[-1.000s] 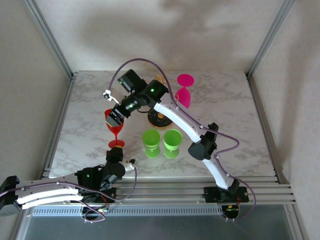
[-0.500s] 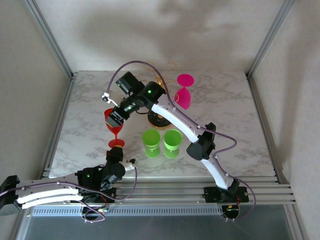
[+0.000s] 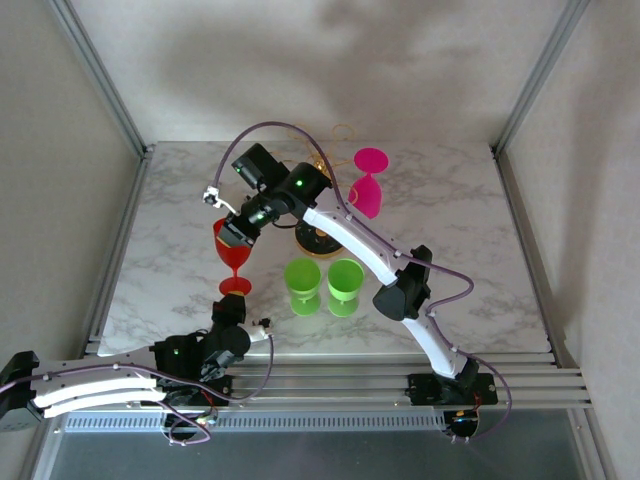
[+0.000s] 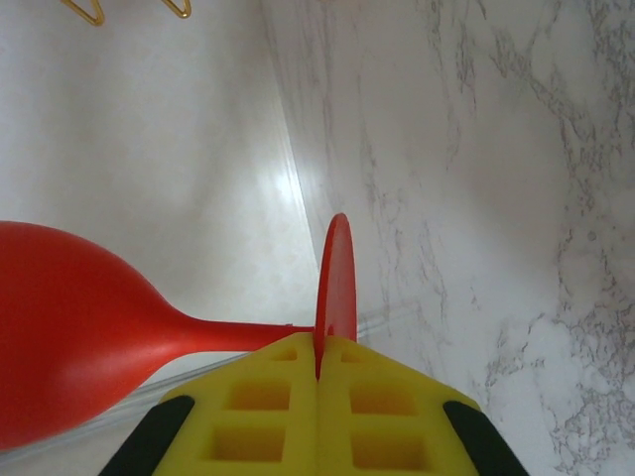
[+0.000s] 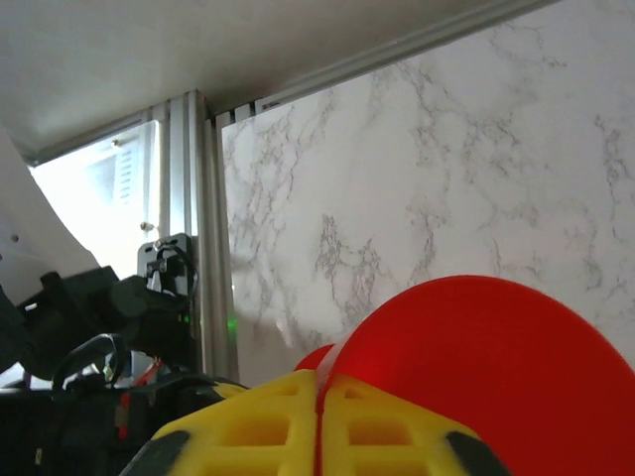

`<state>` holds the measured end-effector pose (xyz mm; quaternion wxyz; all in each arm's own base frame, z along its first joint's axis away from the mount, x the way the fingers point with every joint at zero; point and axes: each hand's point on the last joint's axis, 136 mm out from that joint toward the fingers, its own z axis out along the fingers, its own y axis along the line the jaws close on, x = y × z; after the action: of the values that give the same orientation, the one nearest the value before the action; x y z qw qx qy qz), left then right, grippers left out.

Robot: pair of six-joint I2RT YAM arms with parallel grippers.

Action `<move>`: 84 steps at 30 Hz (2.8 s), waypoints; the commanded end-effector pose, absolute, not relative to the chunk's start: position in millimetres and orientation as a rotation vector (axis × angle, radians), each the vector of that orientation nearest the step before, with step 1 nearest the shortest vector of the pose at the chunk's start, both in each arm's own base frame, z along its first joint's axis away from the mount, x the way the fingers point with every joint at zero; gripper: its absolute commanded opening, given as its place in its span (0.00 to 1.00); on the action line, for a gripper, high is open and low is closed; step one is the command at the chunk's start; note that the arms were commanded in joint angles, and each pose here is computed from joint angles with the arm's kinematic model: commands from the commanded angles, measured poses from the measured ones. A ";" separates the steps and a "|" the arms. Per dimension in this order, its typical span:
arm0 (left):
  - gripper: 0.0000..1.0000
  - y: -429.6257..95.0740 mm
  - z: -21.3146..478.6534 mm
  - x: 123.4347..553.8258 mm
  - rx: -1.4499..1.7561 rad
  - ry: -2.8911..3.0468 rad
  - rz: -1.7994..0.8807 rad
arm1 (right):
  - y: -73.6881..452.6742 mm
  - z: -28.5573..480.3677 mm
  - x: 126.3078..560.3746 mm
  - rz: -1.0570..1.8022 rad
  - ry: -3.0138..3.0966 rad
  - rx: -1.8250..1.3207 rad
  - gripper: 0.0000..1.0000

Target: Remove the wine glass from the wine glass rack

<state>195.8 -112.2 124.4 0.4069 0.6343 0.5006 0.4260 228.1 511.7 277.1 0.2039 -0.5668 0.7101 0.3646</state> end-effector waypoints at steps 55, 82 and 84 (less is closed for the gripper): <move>0.33 -147.3 166.6 193.7 1.261 1.551 0.617 | 500.3 330.3 260.4 0.818 1.945 -1.302 0.00; 0.32 -160.0 174.6 182.9 1.053 1.716 0.376 | 483.6 363.1 274.8 0.765 1.920 -1.169 0.00; 0.32 -159.4 174.9 182.5 1.050 1.720 0.373 | 482.0 365.8 276.0 0.754 1.914 -1.162 0.00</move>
<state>182.8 -161.5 163.4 0.5105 0.4555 0.7112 0.1617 276.5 490.1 337.9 0.3470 -0.4644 0.7607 0.2919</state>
